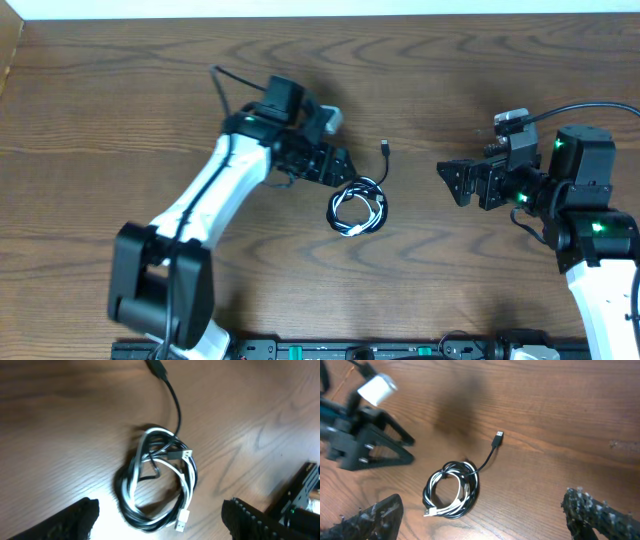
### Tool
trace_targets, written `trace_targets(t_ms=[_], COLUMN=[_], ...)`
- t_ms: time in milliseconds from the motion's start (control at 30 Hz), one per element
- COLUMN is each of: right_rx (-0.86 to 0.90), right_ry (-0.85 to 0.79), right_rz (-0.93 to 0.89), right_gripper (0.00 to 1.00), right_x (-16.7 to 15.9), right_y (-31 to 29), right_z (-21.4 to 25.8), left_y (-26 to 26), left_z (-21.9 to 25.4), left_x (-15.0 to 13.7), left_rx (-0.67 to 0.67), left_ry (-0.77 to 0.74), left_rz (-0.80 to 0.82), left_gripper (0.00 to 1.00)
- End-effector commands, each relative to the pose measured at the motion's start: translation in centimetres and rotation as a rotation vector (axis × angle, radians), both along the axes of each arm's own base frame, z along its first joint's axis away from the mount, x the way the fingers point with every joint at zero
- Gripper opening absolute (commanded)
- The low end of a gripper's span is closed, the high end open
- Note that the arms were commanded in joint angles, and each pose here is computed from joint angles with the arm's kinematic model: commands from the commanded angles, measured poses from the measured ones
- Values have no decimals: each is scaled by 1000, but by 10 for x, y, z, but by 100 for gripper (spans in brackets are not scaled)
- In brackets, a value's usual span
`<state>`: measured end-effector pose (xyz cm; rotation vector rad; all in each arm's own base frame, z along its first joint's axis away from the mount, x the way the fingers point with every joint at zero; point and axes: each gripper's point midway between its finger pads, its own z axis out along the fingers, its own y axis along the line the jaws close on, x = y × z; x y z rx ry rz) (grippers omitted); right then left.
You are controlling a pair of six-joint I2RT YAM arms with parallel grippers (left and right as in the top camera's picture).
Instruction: Untangle cables
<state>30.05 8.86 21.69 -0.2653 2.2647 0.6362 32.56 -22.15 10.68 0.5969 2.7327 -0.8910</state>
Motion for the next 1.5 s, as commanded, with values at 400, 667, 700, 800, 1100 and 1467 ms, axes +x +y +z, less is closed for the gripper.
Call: trace_targets(t_ms=[400, 667, 700, 800, 1100, 1467], right_rx=[-6, -10, -2, 56, 114, 255], right_ry=[87, 133, 147, 212, 203, 198], right_rz=[-31, -36, -45, -90, -24, -7], right_gripper=[75, 54, 52, 43, 41, 49], right_x=[-2, 0, 1, 6, 19, 47], right_y=[-6, -7, -7, -5, 28, 81], right_z=[-14, -27, -29, -36, -36, -33], left_y=[-33, -33, -33, -34, -34, -27], left_z=[-78, -75, -70, -19, 77, 88], left_x=[8, 7, 9, 20, 6, 7], left_rx=[265, 263, 256, 162, -111, -230], left_ry=[33, 36, 24, -56, -35, 73], left_rz=[171, 176, 177, 202, 280, 301], left_gripper=[48, 7, 8, 7, 7, 7])
